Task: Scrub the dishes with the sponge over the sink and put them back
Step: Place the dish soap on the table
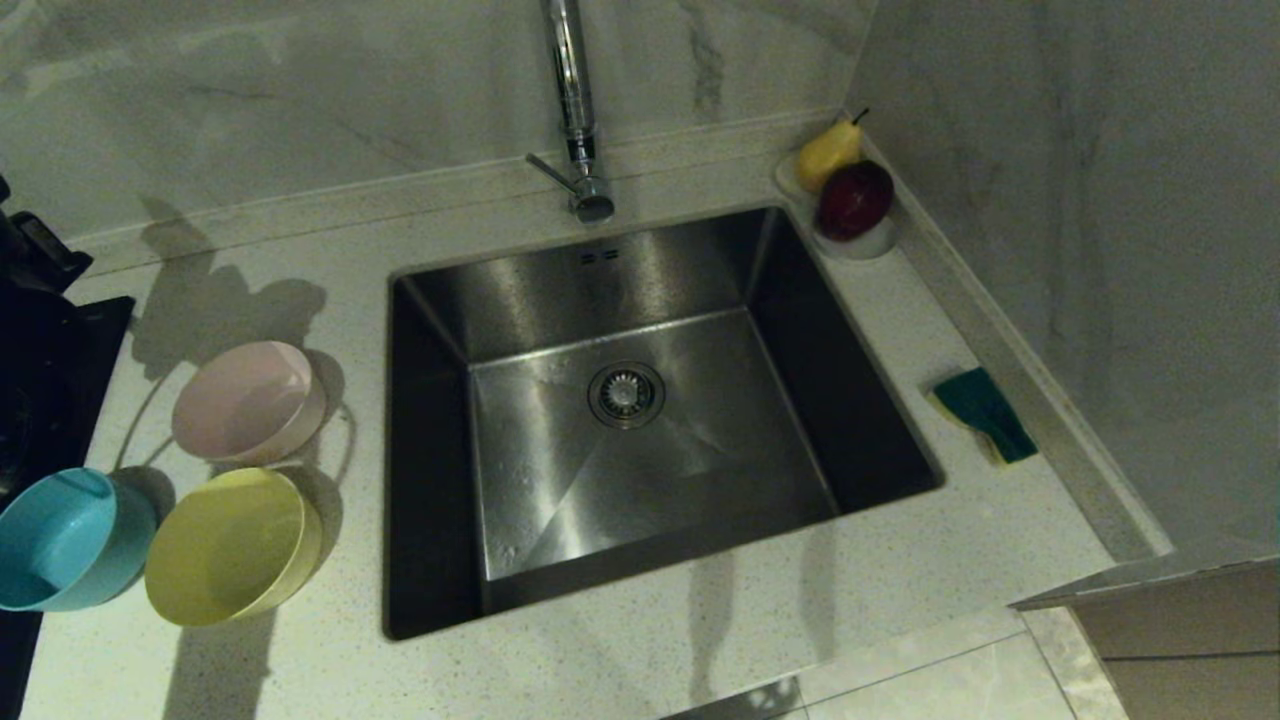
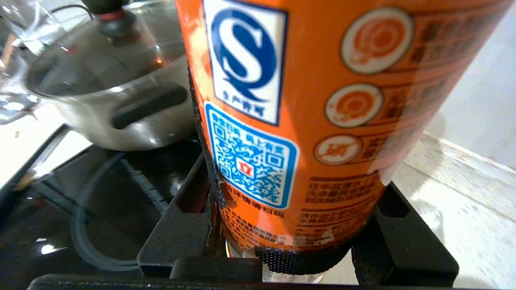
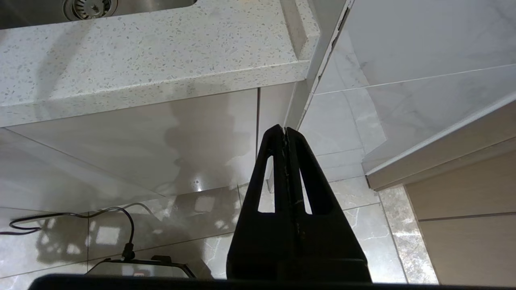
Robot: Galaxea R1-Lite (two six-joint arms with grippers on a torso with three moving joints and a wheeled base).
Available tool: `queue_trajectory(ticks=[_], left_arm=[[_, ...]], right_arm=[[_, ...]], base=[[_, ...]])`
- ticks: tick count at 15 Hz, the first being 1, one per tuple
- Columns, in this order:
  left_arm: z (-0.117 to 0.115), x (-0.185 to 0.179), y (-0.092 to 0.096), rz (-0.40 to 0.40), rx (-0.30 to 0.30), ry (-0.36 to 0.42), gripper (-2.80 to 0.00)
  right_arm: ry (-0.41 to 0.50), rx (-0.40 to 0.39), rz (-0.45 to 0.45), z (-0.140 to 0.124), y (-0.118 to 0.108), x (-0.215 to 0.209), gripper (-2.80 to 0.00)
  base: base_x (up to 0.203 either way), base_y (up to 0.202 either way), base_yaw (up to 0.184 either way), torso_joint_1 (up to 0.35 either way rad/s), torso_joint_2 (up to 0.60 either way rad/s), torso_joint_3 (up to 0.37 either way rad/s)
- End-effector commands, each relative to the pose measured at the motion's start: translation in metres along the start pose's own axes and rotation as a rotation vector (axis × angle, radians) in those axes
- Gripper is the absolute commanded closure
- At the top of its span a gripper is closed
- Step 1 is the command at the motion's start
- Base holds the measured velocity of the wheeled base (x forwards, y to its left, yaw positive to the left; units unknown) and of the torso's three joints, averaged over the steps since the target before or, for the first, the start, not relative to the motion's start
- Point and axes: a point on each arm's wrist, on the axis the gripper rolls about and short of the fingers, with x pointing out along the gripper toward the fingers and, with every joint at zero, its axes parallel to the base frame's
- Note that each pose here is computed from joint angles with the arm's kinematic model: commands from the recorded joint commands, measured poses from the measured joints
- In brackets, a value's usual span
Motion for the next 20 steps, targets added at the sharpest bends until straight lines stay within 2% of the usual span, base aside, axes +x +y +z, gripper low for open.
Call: queue_trajectory(ticks=[1, 7, 12, 20], left_arm=[[-0.033, 0.020, -0.013, 0.011, 0.017, 0.018, 0.00], [-0.064, 0.039, -0.033, 0.010, -0.012, 0.044, 0.00], [-0.070, 0.042, -0.044, -0.009, -0.025, 0.043, 0.00], [-0.084, 0.052, -0.054, -0.014, -0.101, 0.045, 0.00]], right_arm=[[0.000, 0.000, 0.001, 0.000, 0.000, 0.000, 0.00], [0.000, 0.000, 0.001, 0.000, 0.000, 0.000, 0.00], [0.000, 0.000, 0.001, 0.000, 0.000, 0.000, 0.00], [0.000, 0.000, 0.001, 0.000, 0.000, 0.000, 0.00]], base=[[0.000, 0.000, 0.000, 0.000, 0.00, 0.000], [0.000, 0.000, 0.000, 0.000, 0.00, 0.000], [0.000, 0.000, 0.000, 0.000, 0.00, 0.000], [0.000, 0.000, 0.000, 0.000, 0.00, 0.000]])
